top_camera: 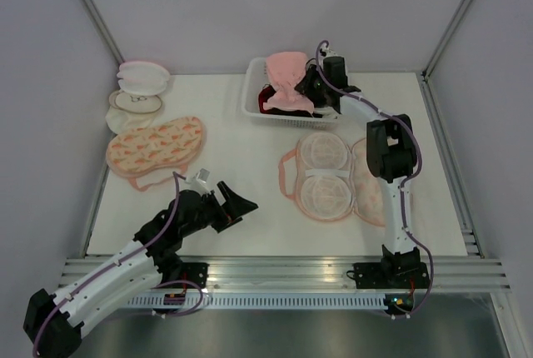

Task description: Unzip the laundry bag and remove the bra

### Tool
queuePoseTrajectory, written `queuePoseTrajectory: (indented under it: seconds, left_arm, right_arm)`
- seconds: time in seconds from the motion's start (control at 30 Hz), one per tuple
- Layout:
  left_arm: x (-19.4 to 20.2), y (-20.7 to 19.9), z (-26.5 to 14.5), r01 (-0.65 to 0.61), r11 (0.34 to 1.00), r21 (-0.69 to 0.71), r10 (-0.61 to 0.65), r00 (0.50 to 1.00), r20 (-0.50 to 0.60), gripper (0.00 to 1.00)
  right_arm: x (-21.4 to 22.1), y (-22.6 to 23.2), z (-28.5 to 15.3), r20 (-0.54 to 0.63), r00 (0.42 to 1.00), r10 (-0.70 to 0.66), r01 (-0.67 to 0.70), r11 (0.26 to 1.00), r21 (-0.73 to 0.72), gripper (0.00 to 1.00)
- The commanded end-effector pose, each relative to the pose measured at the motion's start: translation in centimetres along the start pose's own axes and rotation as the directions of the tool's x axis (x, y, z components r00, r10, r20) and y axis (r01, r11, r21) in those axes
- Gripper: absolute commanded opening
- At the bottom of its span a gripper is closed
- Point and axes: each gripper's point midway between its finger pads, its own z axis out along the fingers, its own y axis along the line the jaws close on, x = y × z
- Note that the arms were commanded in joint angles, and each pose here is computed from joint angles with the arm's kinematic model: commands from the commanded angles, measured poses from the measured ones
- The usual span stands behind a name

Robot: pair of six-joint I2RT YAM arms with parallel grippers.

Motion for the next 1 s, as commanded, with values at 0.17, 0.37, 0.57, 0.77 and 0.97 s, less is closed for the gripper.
queuePoseTrajectory:
  seconds: [0.17,0.37,0.57,0.77,0.97]
  left_arm:
    - [-0.3,-0.1,-0.6,-0.018,1.0,0.014,0.017,1.0,0.022,0.99]
    - [-0.5,-0.3,-1.0,-0.02,0.999,0.026,0.019,0.999,0.035,0.99]
    - [-0.5,-0.4,-1.1,-0.025,0.999,0.03,0.024,0.999,0.036,1.0]
    - [-0.2,-0.4,-1.1,-0.031,0.999,0.037,0.031,0.999,0.023,1.0]
    - [0.7,-0.3,-0.8,-0.026,0.998,0.062,0.028,0.999,-0.02,1.0]
  right_arm:
    - [-7.2,5.7,-4.3,0.132,0.989,-0.072,0.09,0.986,-0.14,0.48]
    - [-11.8,8.8,-9.3,0.237,0.964,-0.118,0.157,0.976,-0.151,0.55]
    - [-13.1,3.5,-16.5,0.255,0.955,-0.154,0.087,0.963,0.256,0.78]
    - [-7.5,-7.5,-28.6,0.219,0.963,-0.158,-0.064,0.654,0.754,0.92]
    - [1.6,-18.4,-36.0,0.192,0.979,0.071,-0.202,0.483,0.852,0.98]
